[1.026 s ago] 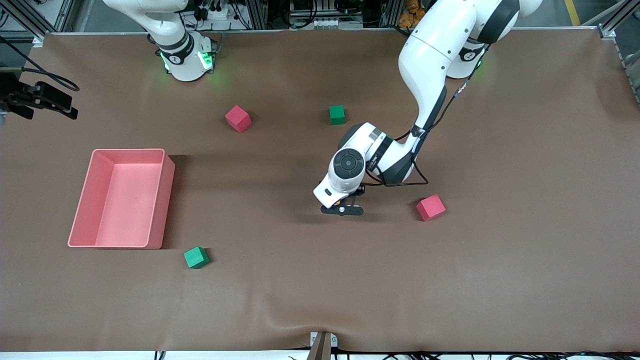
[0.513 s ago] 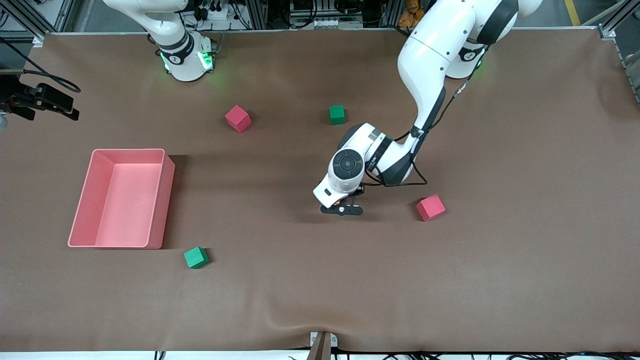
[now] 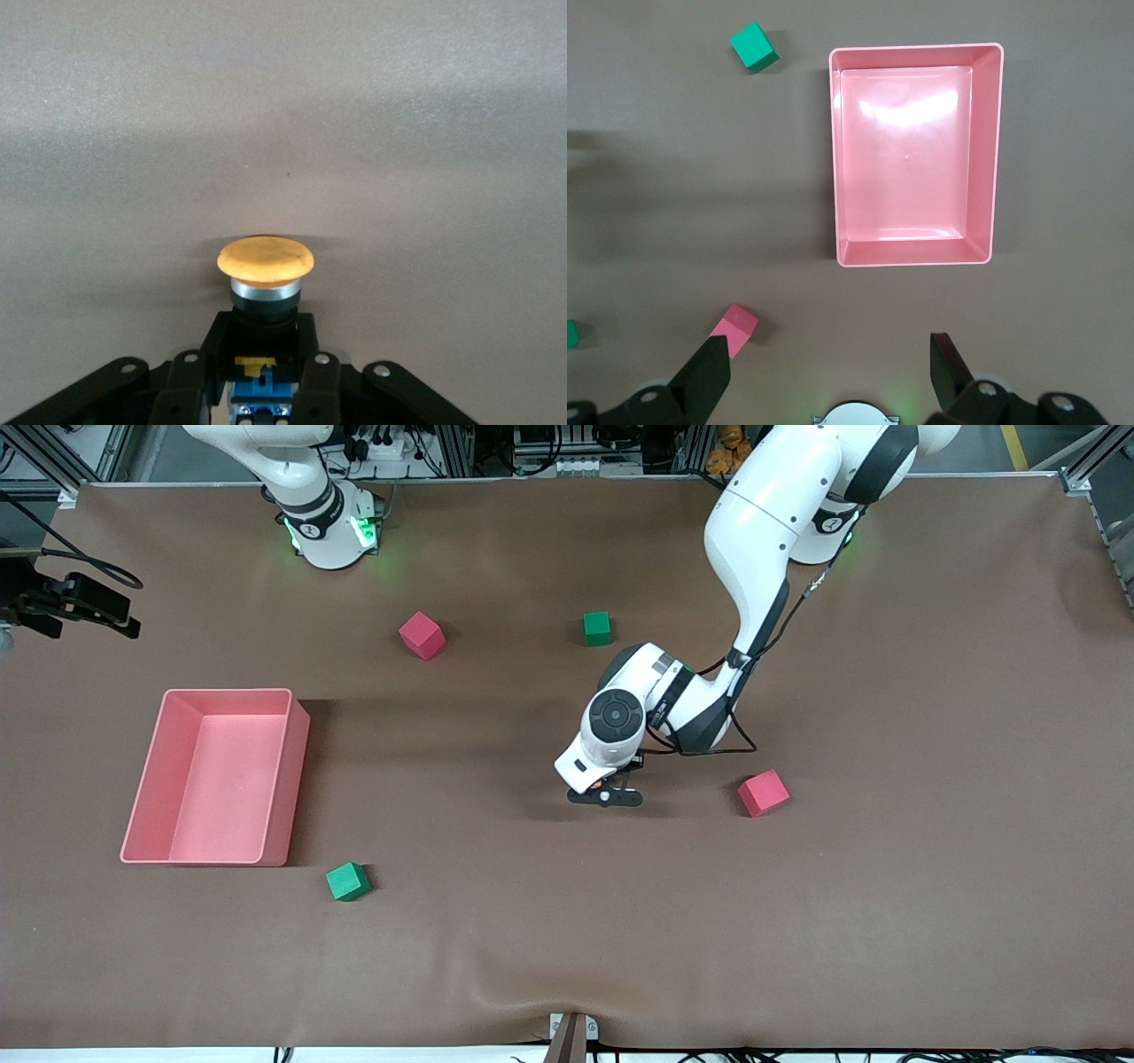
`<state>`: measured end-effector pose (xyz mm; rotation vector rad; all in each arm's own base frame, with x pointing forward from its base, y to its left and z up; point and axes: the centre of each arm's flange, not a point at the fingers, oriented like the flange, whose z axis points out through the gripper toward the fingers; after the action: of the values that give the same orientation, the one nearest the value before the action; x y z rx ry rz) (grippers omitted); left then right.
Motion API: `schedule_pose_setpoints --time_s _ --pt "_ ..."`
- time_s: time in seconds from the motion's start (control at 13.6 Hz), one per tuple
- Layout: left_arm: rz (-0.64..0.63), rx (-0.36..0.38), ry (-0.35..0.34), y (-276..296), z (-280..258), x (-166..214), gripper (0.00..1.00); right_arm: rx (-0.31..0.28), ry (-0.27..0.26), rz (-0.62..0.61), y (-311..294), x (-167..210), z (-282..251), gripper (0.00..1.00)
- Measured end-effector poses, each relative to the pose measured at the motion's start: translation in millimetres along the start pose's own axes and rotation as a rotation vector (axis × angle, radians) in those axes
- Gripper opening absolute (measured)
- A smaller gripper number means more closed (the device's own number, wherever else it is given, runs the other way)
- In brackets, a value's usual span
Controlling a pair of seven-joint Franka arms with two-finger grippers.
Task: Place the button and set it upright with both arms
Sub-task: 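Close the left gripper around the button's black body, then lift the button and tilt it upright with the left gripper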
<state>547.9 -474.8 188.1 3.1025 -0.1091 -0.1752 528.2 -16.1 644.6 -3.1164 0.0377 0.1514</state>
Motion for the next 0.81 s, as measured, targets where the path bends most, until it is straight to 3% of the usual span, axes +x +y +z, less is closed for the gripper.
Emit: schedule_pose_setpoints --time_s 0.29,0.44,0.81 --pt "0.004 -0.014 0.023 18.6 -12.5 -6.1 0.33 0.000 0.000 0.000 0.2 0.0 0.2 1.00" --pt "-0.078 -0.004 0.046 35.2 -18.7 -16.8 0.33 0.000 0.000 0.000 0.2 0.0 0.2 1.00" --pt "-0.264 0.069 0.207 73.7 -41.8 -45.3 0.33 0.000 -0.001 0.000 0.3 0.1 0.5 1.00"
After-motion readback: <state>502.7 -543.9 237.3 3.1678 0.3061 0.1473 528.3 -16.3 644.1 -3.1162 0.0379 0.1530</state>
